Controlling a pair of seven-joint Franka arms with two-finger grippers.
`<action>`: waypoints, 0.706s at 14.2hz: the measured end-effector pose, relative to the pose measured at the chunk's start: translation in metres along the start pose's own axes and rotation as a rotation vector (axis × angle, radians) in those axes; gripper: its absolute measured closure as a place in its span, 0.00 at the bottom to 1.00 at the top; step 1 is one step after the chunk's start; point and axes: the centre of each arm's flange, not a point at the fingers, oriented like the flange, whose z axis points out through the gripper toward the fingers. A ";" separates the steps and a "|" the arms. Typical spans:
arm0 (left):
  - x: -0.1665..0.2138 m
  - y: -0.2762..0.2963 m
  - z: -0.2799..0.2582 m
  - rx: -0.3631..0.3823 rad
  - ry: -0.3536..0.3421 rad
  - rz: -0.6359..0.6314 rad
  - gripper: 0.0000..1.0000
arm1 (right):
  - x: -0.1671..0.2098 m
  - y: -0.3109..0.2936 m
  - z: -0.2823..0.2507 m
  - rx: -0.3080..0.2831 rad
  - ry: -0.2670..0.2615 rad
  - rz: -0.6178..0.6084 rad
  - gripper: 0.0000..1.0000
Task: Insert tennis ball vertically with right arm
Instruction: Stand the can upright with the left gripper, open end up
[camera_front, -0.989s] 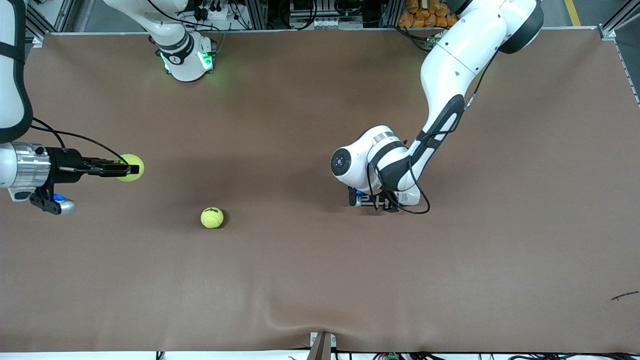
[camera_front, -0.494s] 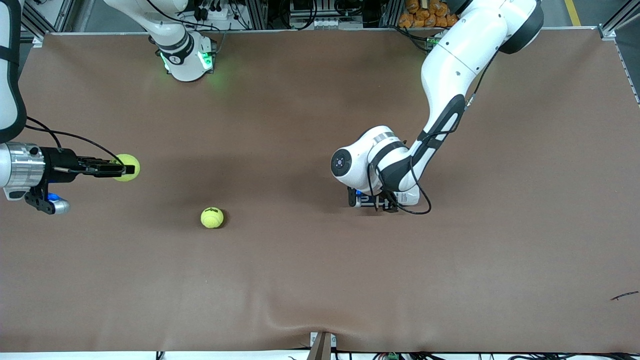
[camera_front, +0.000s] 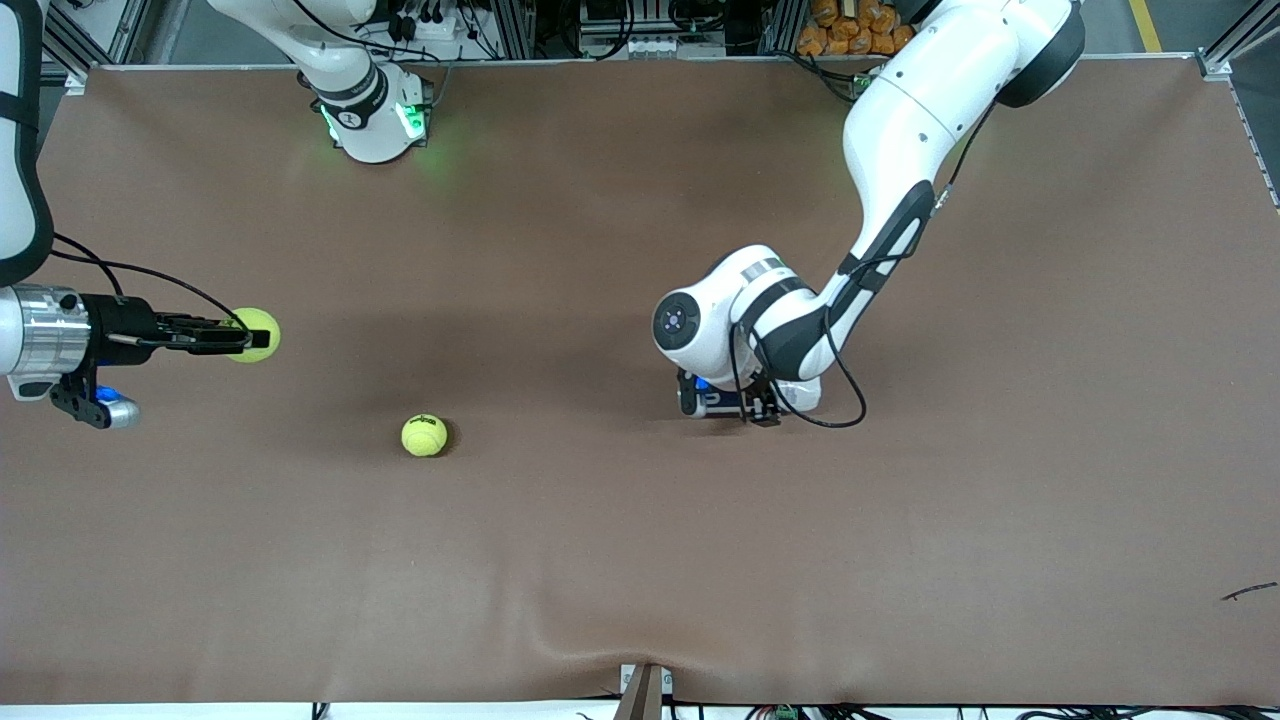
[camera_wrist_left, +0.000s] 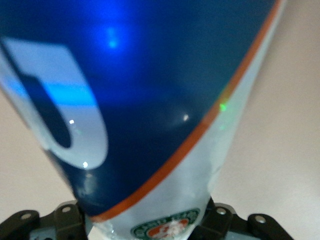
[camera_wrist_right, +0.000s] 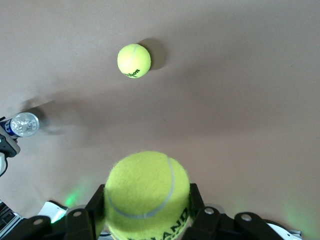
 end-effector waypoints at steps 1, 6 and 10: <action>0.003 0.001 -0.014 -0.001 0.031 -0.005 0.22 | 0.000 0.000 0.000 0.000 0.000 0.000 0.33; 0.021 -0.007 -0.067 0.040 0.281 -0.041 0.22 | 0.000 -0.011 0.005 -0.006 0.002 -0.016 0.33; 0.039 -0.014 -0.104 0.105 0.581 -0.118 0.22 | 0.009 -0.018 0.017 -0.009 0.025 -0.018 0.33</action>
